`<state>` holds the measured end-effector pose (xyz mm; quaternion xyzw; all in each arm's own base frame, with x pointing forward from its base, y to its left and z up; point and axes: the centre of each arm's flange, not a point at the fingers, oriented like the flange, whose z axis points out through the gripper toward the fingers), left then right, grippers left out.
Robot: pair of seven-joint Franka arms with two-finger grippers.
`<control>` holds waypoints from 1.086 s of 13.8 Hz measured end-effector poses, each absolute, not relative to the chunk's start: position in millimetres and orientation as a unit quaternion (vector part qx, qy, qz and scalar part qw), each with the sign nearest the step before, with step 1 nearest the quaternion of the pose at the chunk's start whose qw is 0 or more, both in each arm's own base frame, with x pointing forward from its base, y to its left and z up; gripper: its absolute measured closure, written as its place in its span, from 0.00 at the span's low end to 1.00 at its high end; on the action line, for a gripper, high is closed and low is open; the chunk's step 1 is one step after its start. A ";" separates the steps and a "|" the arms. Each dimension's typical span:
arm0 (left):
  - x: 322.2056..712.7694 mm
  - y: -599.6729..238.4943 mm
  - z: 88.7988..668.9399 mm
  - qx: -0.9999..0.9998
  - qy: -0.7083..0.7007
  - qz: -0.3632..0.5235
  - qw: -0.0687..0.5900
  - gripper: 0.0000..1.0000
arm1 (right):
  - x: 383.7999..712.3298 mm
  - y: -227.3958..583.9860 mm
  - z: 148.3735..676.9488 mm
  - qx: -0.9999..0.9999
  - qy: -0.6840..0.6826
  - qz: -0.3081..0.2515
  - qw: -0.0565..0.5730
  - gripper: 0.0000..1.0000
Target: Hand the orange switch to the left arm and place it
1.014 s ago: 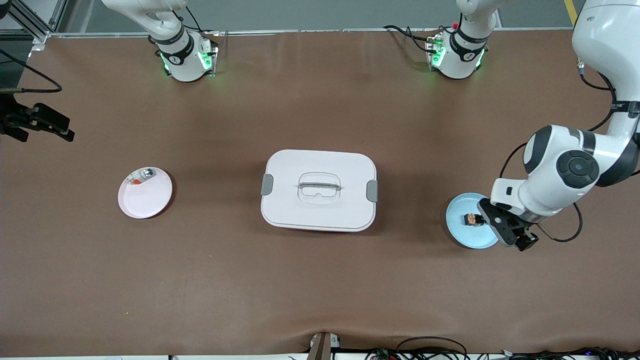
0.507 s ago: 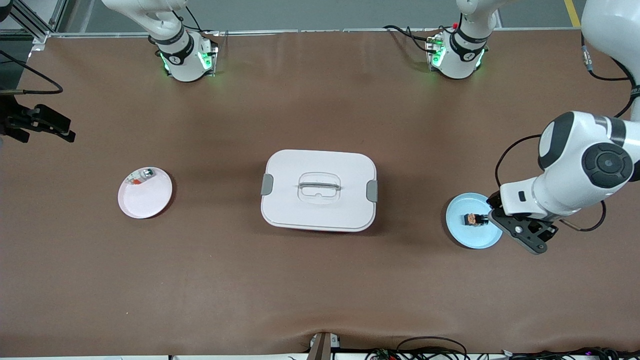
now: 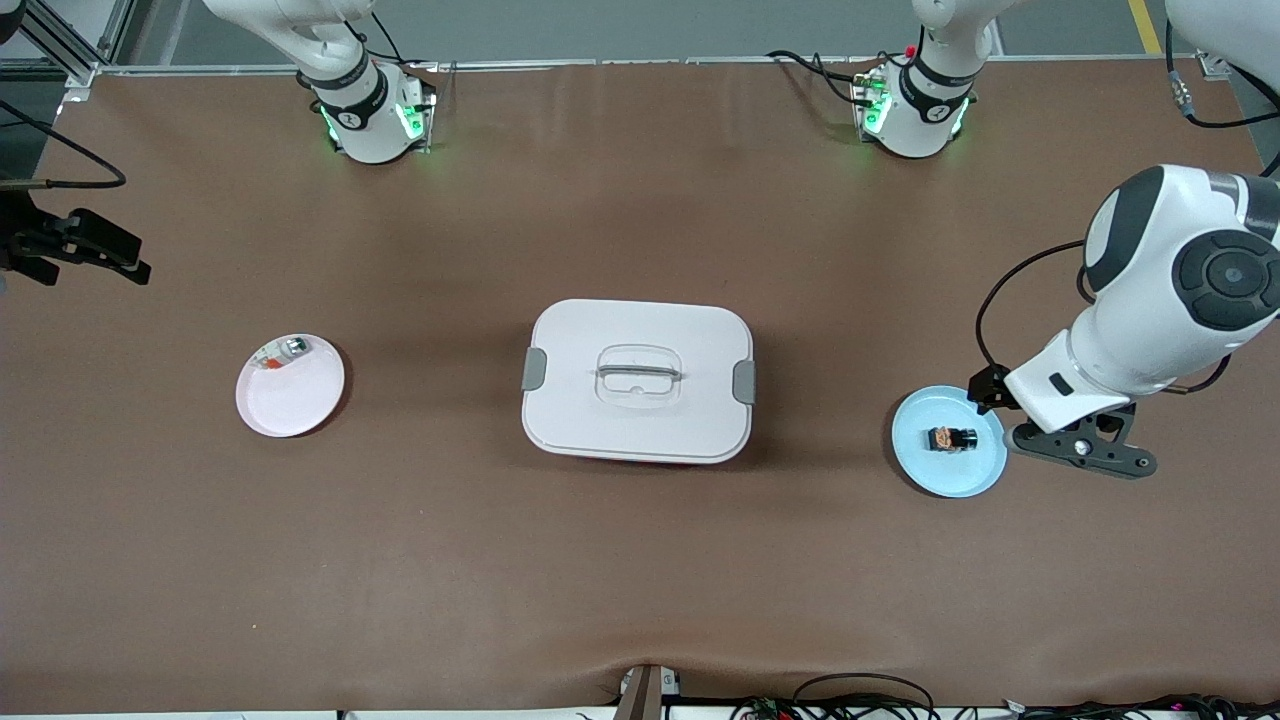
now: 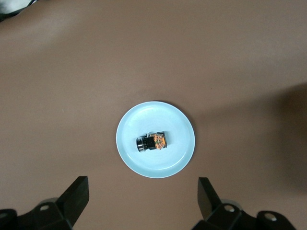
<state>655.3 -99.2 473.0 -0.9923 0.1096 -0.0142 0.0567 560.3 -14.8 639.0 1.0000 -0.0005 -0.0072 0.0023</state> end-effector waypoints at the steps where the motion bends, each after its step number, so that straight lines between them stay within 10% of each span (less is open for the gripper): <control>1: 653.6 -99.9 476.9 -0.995 0.084 -0.016 0.055 0.00 | 560.4 -14.8 639.0 1.000 -0.001 -0.007 0.002 0.00; 15: 635.4 -48.9 548.0 -0.995 -0.045 -0.028 0.082 0.00 | 561.3 -14.1 637.3 1.000 0.000 -0.009 0.002 0.00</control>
